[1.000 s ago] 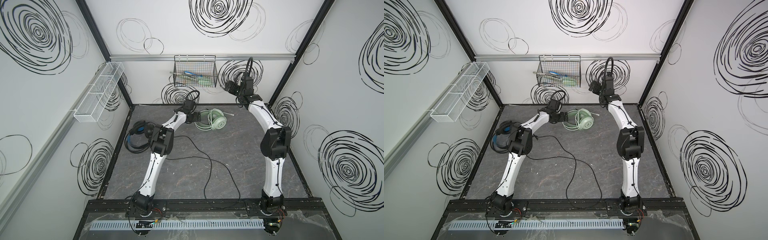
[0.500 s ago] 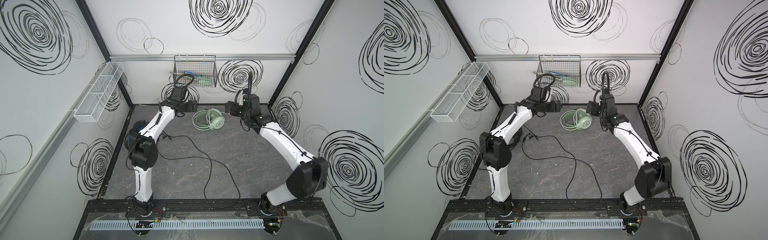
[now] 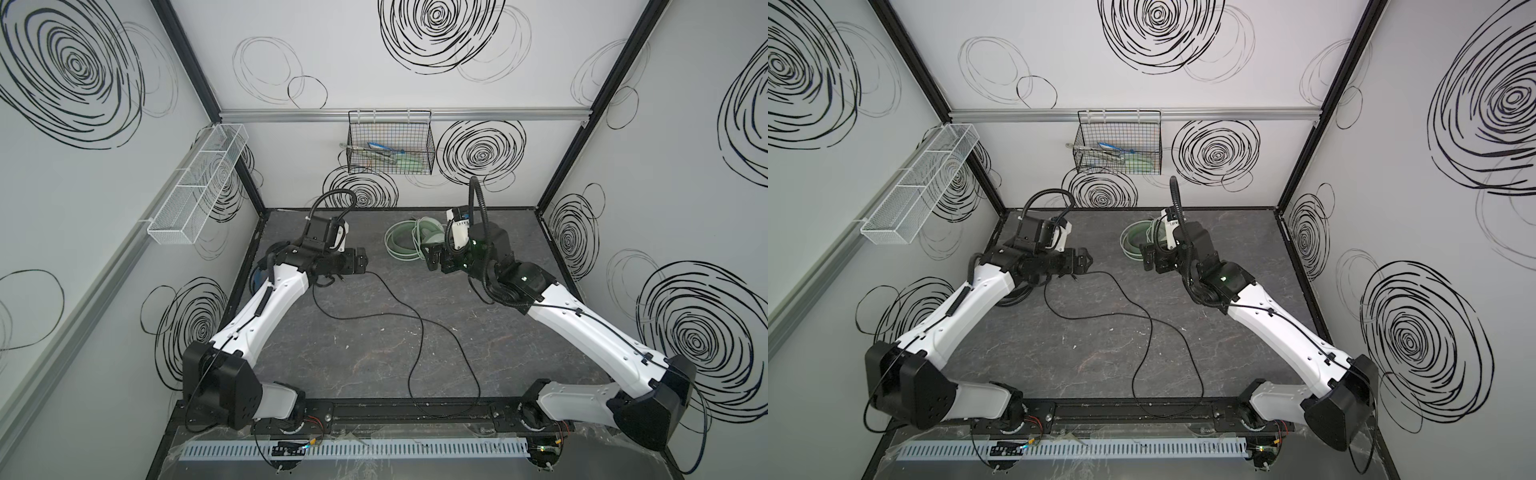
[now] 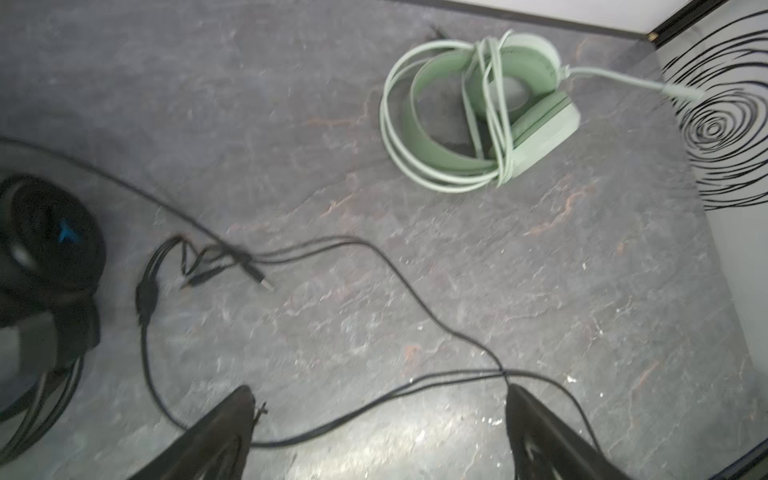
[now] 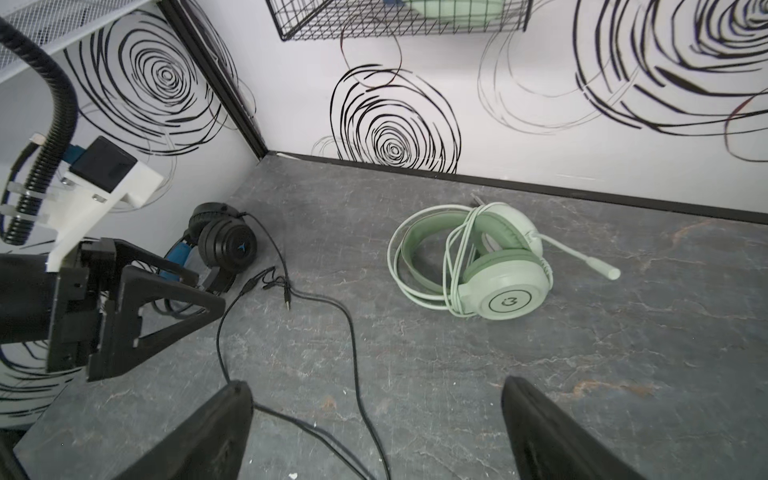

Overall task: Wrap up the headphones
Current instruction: 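Move the left gripper toward the black-and-blue headset while right gripper hovers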

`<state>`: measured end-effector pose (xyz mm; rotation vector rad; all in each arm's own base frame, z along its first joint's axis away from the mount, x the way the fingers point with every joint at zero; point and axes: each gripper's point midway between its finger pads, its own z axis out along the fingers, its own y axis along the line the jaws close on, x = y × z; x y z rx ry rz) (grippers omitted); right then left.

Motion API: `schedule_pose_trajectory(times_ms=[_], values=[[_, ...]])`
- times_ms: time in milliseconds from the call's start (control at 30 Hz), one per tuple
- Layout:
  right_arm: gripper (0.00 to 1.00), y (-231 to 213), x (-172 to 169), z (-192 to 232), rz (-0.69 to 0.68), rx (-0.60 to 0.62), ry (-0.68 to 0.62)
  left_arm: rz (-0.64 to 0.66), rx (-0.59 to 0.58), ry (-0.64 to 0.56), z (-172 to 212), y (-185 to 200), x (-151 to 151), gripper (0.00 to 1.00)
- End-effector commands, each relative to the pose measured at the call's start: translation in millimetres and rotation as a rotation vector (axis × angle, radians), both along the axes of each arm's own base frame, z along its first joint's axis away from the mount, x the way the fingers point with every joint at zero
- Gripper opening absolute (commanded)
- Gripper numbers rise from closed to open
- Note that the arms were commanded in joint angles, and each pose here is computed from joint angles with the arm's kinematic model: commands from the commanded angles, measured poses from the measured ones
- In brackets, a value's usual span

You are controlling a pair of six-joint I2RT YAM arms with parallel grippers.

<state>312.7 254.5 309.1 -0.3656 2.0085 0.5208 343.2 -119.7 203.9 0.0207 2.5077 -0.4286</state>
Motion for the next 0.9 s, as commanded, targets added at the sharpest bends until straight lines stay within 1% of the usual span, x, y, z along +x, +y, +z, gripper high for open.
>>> schedule_pose_trajectory(times_ms=[0,100,133,200,300,500,567,633,733,800,867], values=[[0.97,2.0,-25.8,12.8,0.052,0.029,-0.024,0.069,0.009,0.041,-0.5,19.2,-23.6,0.96],[0.97,0.1,-37.2,10.9,0.066,0.073,0.008,0.178,0.002,0.022,5.9,38.4,-25.9,0.96],[0.97,-1.3,-39.4,10.1,0.067,0.078,0.013,0.206,-0.022,0.015,6.3,42.4,-24.6,0.96],[0.97,-4.2,-42.9,9.0,0.066,0.077,0.023,0.278,-0.119,0.017,2.7,52.8,-21.2,0.96],[0.97,-10.3,-47.2,19.1,0.07,0.047,0.017,0.404,-0.201,0.017,-3.4,85.8,-16.3,0.96],[0.97,-15.9,-52.3,33.6,0.123,0.033,-0.04,0.606,-0.162,-0.041,-2.8,147.3,-2.3,0.96],[0.97,-14.6,-51.8,37.3,0.147,0.02,-0.044,0.67,-0.182,-0.05,-6.6,167.3,-2.7,0.96],[0.97,-13.2,-52.3,39.1,0.17,0.006,-0.053,0.755,-0.161,-0.04,-14.3,192.8,-9.2,0.96],[0.97,-12.4,-52.1,33.0,0.177,-0.01,-0.054,0.868,-0.117,0.009,-33.8,222.6,-23.8,0.97],[0.97,-11.9,-52.6,26.8,0.181,-0.015,-0.048,0.938,-0.142,0.045,-51.6,236.1,-32.0,0.97],[0.97,-10.9,-53.0,19.8,0.187,-0.019,-0.047,0.965,-0.191,0.05,-63.1,240.6,-29.9,0.97]])
